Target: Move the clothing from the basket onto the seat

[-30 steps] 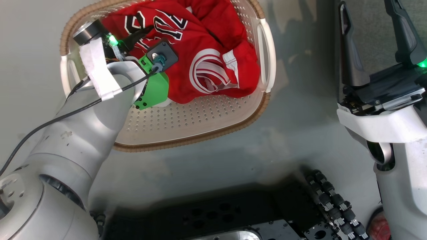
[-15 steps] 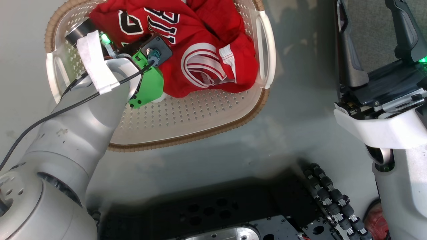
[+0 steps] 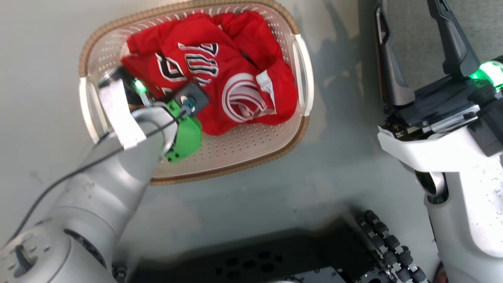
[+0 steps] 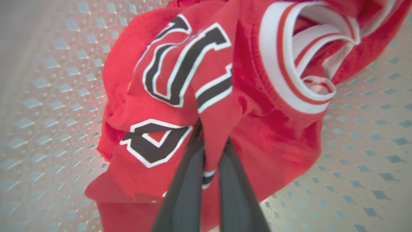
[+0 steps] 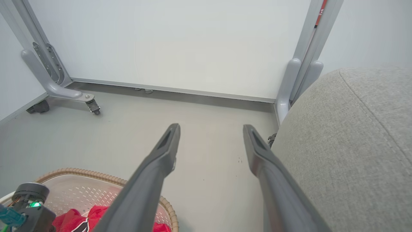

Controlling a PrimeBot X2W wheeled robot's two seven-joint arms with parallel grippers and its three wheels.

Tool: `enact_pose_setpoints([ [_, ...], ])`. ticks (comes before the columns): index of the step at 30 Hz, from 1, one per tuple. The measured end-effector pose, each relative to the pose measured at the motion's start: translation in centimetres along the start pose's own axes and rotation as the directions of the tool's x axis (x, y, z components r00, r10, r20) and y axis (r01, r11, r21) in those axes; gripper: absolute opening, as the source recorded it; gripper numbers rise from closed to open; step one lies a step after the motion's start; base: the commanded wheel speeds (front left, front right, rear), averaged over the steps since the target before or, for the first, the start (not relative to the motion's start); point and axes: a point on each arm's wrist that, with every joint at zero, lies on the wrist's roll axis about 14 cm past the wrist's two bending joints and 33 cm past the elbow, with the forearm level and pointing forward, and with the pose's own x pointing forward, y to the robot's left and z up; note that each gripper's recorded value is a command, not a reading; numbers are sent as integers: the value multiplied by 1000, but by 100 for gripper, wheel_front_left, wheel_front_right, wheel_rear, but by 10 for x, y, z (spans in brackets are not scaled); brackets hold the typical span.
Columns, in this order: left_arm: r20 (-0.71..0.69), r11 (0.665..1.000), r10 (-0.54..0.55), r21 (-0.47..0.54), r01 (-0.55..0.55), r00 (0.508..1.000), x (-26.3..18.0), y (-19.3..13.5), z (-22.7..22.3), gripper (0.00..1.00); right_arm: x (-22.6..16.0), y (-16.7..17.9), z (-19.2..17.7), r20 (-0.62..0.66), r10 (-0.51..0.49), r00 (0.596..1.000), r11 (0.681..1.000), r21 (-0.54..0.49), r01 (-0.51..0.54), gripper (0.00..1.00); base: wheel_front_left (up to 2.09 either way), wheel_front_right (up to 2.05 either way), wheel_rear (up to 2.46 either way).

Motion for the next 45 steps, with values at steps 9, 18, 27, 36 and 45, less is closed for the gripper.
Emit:
enact_pose_setpoints([
  [9,161,997,31,-68,-20,986,-49,-24,57,0,-17,4,59,70,-16,997,1000,6,16,100,0,0,0],
  [18,353,984,143,-149,-95,925,-105,-37,115,0,-43,14,106,123,-11,992,1000,-2,11,100,0,0,0],
  [27,567,952,295,-243,-186,769,-183,-45,179,0,-80,29,140,154,-12,988,1000,18,9,100,0,0,0],
  [36,699,910,415,-317,-268,583,-265,-61,217,0,-129,54,154,149,11,989,999,49,-19,100,0,0,0],
  [45,802,892,438,-331,-309,405,-336,-82,247,0,-169,80,172,188,57,981,997,45,-67,100,0,0,0],
])
